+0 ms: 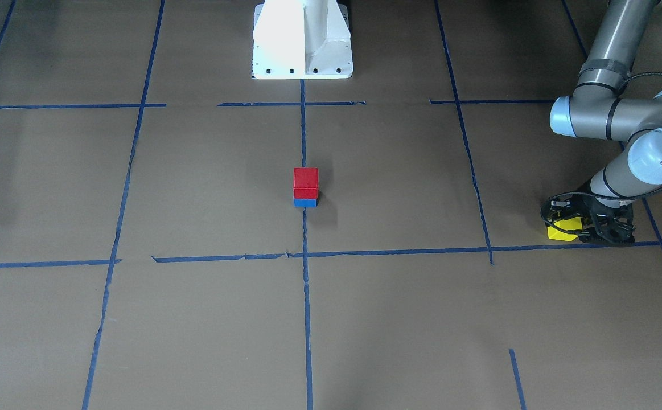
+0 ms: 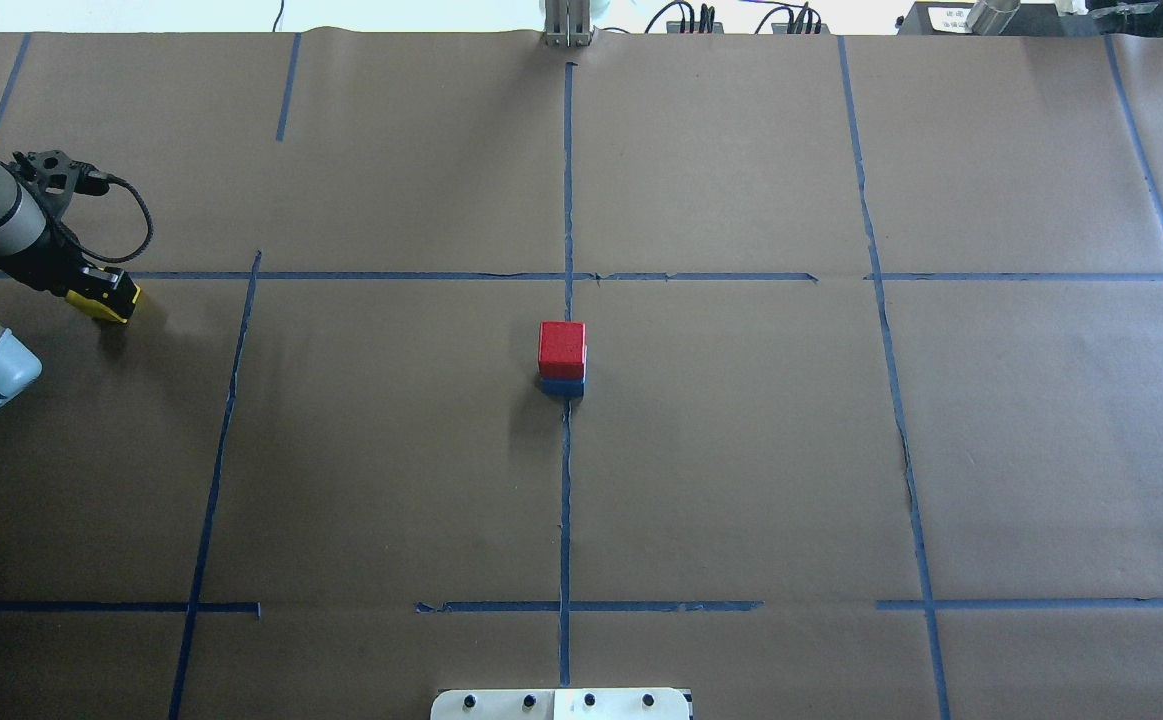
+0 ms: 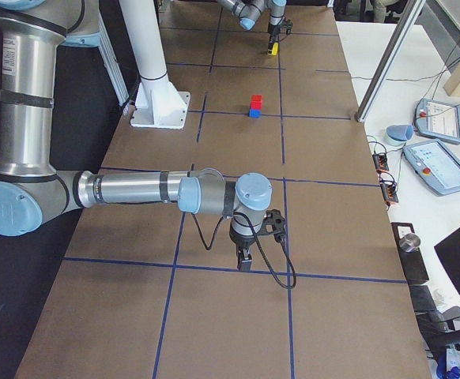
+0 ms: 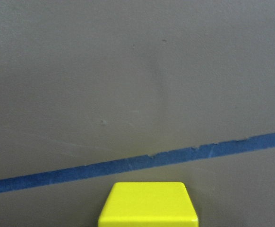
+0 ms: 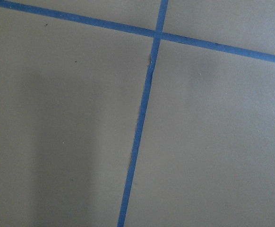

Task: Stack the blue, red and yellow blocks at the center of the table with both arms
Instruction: 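Carry the yellow cube with the left gripper above the red cube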

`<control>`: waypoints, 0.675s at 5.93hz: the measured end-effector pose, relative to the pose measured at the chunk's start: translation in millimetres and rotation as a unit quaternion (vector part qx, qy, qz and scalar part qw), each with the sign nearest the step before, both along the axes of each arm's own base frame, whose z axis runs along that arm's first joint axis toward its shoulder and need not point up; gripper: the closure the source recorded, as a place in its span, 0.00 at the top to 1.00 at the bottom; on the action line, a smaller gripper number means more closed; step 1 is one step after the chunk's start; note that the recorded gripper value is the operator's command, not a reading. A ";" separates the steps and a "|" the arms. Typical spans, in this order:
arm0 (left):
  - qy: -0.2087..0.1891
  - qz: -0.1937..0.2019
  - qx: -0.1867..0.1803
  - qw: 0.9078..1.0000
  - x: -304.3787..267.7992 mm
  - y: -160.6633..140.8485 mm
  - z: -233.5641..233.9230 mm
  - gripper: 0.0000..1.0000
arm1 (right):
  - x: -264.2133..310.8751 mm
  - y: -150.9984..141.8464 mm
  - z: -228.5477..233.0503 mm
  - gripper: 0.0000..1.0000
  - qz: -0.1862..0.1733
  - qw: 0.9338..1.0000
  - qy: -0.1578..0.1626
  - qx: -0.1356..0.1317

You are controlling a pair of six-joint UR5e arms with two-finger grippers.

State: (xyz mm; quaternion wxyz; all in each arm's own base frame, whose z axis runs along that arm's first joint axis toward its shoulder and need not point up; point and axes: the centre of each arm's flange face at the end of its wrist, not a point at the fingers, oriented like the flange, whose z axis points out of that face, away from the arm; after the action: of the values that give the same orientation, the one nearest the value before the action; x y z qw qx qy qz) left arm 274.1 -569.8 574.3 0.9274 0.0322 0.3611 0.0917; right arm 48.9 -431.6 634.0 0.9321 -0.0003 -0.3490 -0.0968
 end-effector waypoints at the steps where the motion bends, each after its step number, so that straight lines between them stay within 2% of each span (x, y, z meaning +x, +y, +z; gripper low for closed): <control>1: 0.006 -0.001 0.007 1.000 2.5 -5.4 -18.7 0.04 | 0.0 -0.1 -0.5 1.00 0.000 1.000 0.000 0.000; 2: 0.011 -0.012 0.005 1.000 7.6 -15.3 -59.2 0.06 | 0.0 -0.1 -1.3 1.00 0.000 1.000 0.000 0.001; 3: 0.013 -0.034 -0.012 0.999 21.1 -25.0 -134.8 0.06 | 0.0 -0.2 -1.7 1.00 0.000 1.000 0.000 0.002; 4: 0.013 -0.044 -0.014 0.999 56.9 -13.8 -212.0 0.06 | 0.0 -0.2 -2.0 1.00 0.000 1.000 0.000 0.002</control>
State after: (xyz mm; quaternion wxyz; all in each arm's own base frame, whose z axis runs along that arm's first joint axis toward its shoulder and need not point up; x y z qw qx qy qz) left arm 331.0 -583.5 362.3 0.9261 0.0362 0.3727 0.0454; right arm 48.9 -431.8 632.0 0.9321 0.0014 -0.3490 -0.0975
